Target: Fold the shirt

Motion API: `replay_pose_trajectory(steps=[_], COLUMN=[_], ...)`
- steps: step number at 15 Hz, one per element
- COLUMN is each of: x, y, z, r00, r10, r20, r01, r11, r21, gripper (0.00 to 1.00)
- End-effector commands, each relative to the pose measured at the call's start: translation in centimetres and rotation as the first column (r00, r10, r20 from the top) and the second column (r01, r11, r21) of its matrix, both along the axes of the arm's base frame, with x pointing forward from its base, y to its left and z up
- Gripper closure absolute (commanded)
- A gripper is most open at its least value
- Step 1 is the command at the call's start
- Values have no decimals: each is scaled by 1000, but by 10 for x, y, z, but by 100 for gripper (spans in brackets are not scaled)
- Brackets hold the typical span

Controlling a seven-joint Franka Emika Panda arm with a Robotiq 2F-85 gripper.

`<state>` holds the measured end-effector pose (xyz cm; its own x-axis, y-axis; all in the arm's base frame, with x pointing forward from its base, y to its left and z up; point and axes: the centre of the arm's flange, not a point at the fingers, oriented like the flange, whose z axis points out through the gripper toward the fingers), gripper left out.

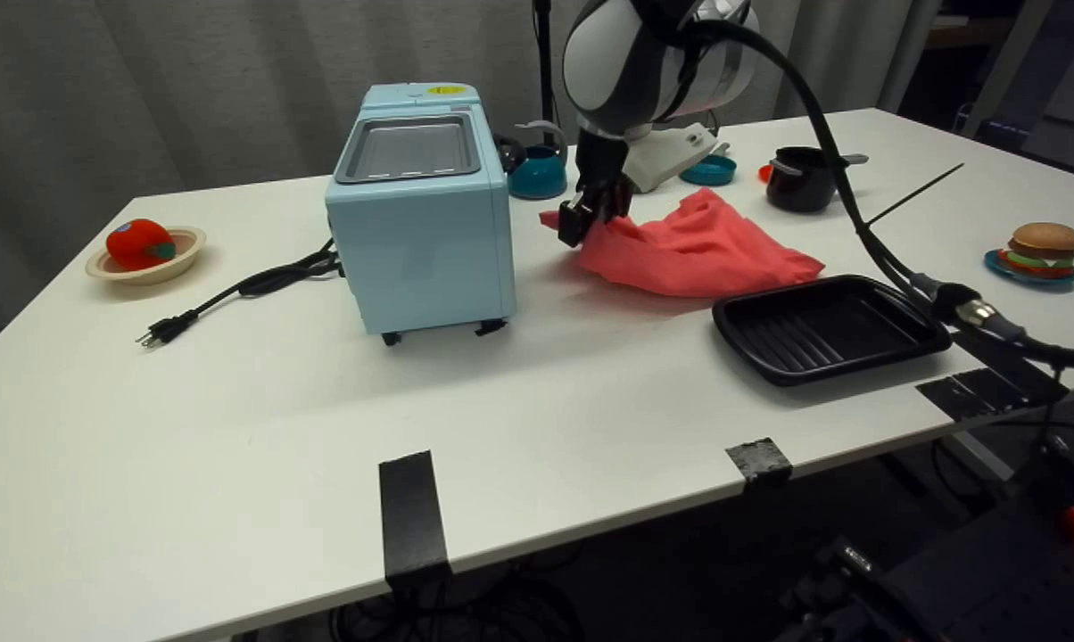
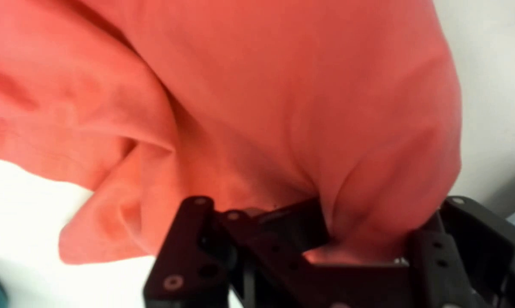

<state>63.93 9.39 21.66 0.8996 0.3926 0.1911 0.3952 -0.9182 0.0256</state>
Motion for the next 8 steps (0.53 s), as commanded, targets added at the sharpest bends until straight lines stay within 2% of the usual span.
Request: replay_pose_trajectory(steps=[1, 6, 8], x=[6, 24, 29], y=[-20, -60, -83], z=[41, 79, 82], r00=[999, 985, 975], r10=[-46, -165, -216], r20=[3, 50, 56], r01=[46, 163, 214], r11=[999, 986, 976], r21=[10, 46, 36], gripper=[100, 100, 100])
